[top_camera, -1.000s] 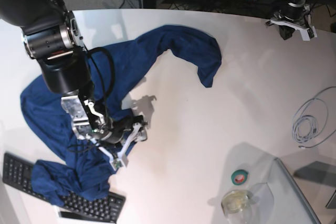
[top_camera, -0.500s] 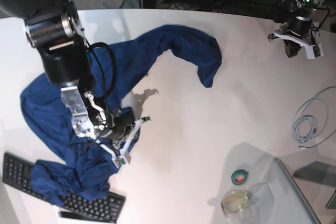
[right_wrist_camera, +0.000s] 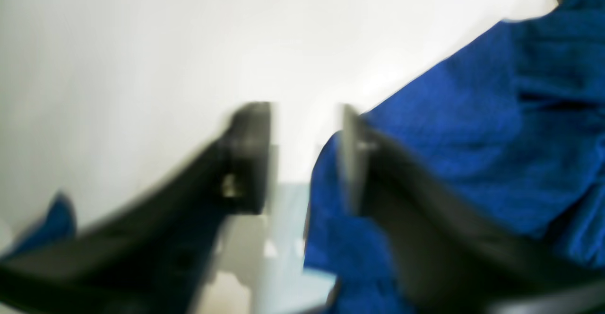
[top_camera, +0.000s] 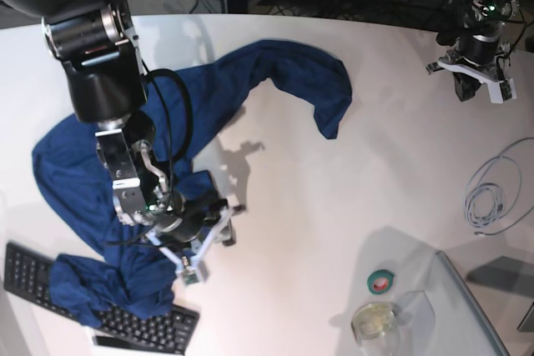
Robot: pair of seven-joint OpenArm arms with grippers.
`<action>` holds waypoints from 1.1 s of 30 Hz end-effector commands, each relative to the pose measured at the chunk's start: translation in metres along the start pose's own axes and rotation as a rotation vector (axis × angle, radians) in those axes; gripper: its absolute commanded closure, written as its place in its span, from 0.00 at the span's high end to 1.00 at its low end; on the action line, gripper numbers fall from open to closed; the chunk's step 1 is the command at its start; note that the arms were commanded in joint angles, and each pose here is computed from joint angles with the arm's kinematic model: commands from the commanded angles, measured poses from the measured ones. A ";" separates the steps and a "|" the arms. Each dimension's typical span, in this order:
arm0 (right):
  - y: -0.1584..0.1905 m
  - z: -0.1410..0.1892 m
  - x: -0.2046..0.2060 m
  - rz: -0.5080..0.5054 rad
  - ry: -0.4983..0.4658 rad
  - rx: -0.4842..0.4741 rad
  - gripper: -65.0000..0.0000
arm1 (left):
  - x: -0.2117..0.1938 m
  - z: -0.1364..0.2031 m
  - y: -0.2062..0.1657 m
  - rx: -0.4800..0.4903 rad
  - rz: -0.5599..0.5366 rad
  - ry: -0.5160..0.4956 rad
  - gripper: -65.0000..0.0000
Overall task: Layout the t-shirt on the table in an organized manner, then fold the t-shirt properly
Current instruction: 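Lower the right gripper onto the shirt body and grasp the fabric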
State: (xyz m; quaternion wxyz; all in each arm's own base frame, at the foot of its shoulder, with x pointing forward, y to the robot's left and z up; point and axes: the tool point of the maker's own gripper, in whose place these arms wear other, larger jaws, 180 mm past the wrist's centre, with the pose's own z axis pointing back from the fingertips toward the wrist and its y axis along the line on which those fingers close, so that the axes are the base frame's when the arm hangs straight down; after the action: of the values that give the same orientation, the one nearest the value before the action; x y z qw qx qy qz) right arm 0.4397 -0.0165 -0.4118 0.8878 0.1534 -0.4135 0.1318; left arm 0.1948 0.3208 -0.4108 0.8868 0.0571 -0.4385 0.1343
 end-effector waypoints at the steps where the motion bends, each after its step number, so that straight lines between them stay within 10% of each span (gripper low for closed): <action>1: -0.018 0.000 0.026 -0.031 -0.075 -0.059 0.57 | 0.016 0.002 0.004 0.006 -0.008 -0.049 0.00; 4: -0.050 -0.006 0.033 -0.081 -0.101 -0.165 0.79 | 0.015 0.003 0.006 0.010 -0.015 -0.045 0.00; 12: -0.079 -0.026 0.012 -0.117 -0.053 -0.228 0.76 | 0.007 0.007 0.010 0.015 -0.024 -0.025 0.00; 20: -0.061 -0.033 -0.015 -0.141 -0.002 -0.204 0.41 | 0.006 0.007 0.010 0.017 -0.022 -0.024 0.00; 23: -0.056 -0.033 -0.018 -0.141 0.013 -0.194 0.01 | 0.006 0.007 0.010 0.017 -0.022 -0.024 0.00; 33: 0.002 0.035 0.037 -0.070 -0.150 -0.091 0.00 | 0.013 0.007 0.018 0.023 -0.049 -0.029 0.00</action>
State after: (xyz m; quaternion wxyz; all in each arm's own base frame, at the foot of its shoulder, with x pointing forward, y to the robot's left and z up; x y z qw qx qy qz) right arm 0.4207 -0.0262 -0.3850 0.8839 0.1298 -0.4442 0.0683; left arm 0.1863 0.3329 -0.4089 0.8921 0.0724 -0.4292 0.1212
